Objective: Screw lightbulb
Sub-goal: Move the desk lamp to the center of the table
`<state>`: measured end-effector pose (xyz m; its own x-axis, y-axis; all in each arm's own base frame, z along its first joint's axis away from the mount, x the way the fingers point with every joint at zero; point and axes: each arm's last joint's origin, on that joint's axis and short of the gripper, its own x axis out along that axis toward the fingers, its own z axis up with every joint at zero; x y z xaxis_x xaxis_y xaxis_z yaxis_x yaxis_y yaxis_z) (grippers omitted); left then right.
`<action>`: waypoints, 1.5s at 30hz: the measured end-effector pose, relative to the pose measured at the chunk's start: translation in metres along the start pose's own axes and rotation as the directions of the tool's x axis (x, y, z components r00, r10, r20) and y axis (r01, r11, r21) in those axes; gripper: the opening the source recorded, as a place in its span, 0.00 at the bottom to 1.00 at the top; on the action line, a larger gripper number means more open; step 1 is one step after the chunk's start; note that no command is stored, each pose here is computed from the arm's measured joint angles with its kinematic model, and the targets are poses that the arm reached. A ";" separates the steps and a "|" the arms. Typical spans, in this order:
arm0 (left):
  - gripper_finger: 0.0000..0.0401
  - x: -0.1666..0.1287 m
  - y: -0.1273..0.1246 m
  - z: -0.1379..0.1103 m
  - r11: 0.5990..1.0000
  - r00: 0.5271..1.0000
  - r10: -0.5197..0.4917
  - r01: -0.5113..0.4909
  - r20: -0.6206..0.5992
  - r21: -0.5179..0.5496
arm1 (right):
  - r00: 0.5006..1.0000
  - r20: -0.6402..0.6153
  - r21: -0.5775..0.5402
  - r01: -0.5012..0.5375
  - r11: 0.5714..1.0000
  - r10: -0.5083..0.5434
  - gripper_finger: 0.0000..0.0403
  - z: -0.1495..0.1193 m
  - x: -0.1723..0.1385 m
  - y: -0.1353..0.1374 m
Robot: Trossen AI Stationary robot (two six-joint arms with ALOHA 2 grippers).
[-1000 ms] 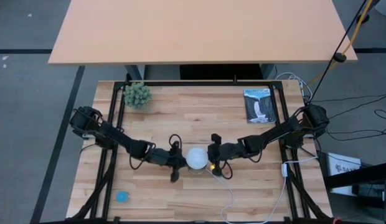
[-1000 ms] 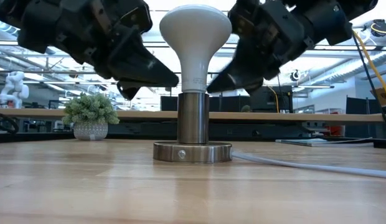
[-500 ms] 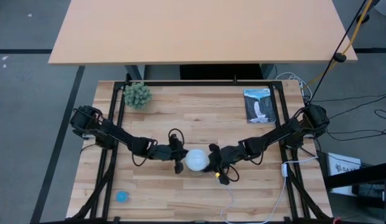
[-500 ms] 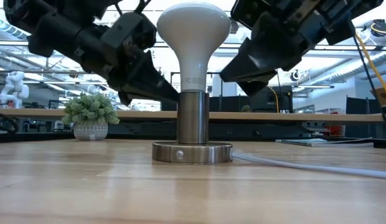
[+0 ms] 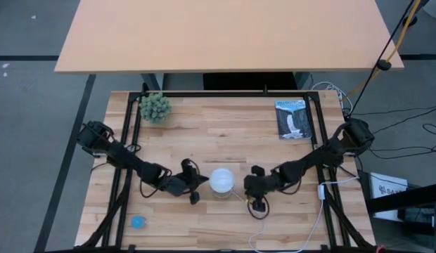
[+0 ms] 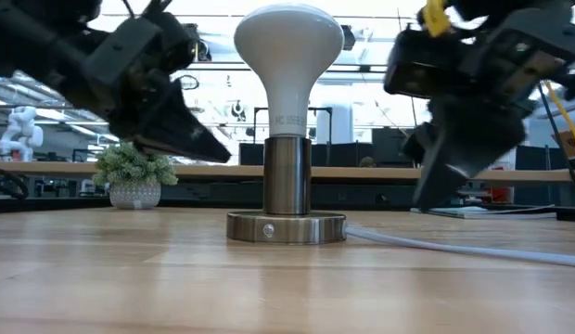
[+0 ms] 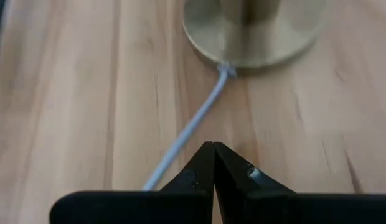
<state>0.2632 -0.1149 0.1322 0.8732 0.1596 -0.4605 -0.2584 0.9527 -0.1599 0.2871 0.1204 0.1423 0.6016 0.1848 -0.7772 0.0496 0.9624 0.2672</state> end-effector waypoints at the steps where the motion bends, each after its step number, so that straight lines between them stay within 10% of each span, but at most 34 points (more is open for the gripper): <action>1: 0.00 -0.003 -0.001 -0.004 1.000 1.000 0.005 -0.005 0.003 0.004 | 1.000 -0.001 0.006 0.023 1.000 -0.023 0.00 -0.004 -0.001 0.004; 12: 0.00 -0.021 0.009 -0.012 0.975 0.957 -0.202 0.217 0.207 -0.056 | 0.953 0.197 0.070 0.219 0.973 -0.229 0.00 -0.047 -0.033 0.055; 23: 0.00 -0.022 0.016 -0.011 0.921 0.902 -0.389 0.388 0.190 0.044 | 0.782 0.622 0.084 -0.126 0.988 0.047 0.00 -0.045 -0.018 0.057; 35: 0.00 -0.023 0.015 -0.013 0.919 0.903 -0.393 0.388 0.172 0.067 | 0.820 0.557 0.172 0.041 0.984 -0.131 0.00 -0.029 0.065 0.036; 45: 0.00 -0.023 0.015 -0.013 0.920 0.905 -0.391 0.385 0.169 0.068 | 0.851 0.451 0.226 0.182 0.957 -0.269 0.00 -0.020 0.065 0.011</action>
<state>0.2341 -0.1072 0.1286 0.9608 -0.1845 -0.2068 0.1264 0.9558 -0.2654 0.3106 0.1470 0.0833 0.8582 -0.1910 -0.4764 0.3374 0.9094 0.2432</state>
